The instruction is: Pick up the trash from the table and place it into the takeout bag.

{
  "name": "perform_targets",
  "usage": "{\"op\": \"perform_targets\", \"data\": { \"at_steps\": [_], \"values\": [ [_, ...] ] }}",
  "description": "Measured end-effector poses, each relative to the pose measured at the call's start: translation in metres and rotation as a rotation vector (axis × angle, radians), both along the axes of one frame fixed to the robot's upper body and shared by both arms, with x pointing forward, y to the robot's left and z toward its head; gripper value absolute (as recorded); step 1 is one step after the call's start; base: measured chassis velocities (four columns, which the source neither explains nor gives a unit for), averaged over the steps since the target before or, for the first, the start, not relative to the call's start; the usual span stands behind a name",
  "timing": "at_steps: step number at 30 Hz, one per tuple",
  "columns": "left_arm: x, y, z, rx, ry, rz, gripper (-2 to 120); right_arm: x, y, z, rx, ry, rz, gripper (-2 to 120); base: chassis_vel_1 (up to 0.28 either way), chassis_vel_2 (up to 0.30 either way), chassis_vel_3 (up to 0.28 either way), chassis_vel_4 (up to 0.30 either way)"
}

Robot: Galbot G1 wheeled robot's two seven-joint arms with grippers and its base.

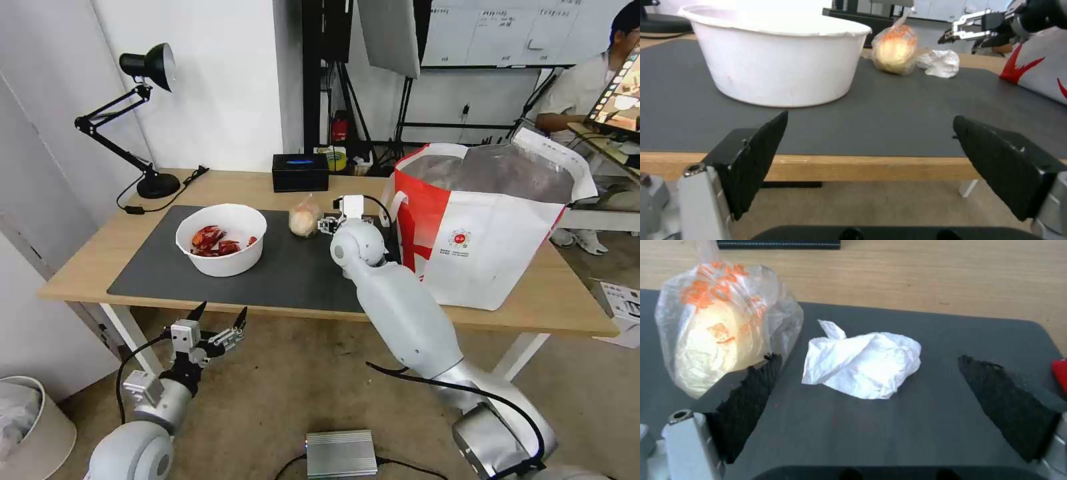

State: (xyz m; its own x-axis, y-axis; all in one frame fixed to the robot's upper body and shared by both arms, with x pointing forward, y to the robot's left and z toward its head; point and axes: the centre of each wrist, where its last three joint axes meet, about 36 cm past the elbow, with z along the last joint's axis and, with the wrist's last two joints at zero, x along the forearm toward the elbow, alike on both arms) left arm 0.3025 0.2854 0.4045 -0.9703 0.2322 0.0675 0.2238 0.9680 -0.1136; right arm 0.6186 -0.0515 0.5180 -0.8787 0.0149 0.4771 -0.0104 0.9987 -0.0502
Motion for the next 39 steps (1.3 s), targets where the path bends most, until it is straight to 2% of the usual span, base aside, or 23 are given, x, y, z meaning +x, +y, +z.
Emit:
{"op": "perform_targets", "data": {
  "at_steps": [7, 39],
  "values": [
    [0.001, -0.001, -0.001, -0.002, 0.002, -0.004, 100, 0.010, -0.001, -0.005, -0.011, 0.013, -0.007, 100, 0.000, 0.000, 0.000, 0.000],
    [0.001, -0.004, 0.000, -0.002, -0.002, -0.015, 100, 0.046, -0.011, 0.010, 0.011, 0.030, 0.001, 100, 0.000, 0.000, 0.000, 0.000]
  ]
}}
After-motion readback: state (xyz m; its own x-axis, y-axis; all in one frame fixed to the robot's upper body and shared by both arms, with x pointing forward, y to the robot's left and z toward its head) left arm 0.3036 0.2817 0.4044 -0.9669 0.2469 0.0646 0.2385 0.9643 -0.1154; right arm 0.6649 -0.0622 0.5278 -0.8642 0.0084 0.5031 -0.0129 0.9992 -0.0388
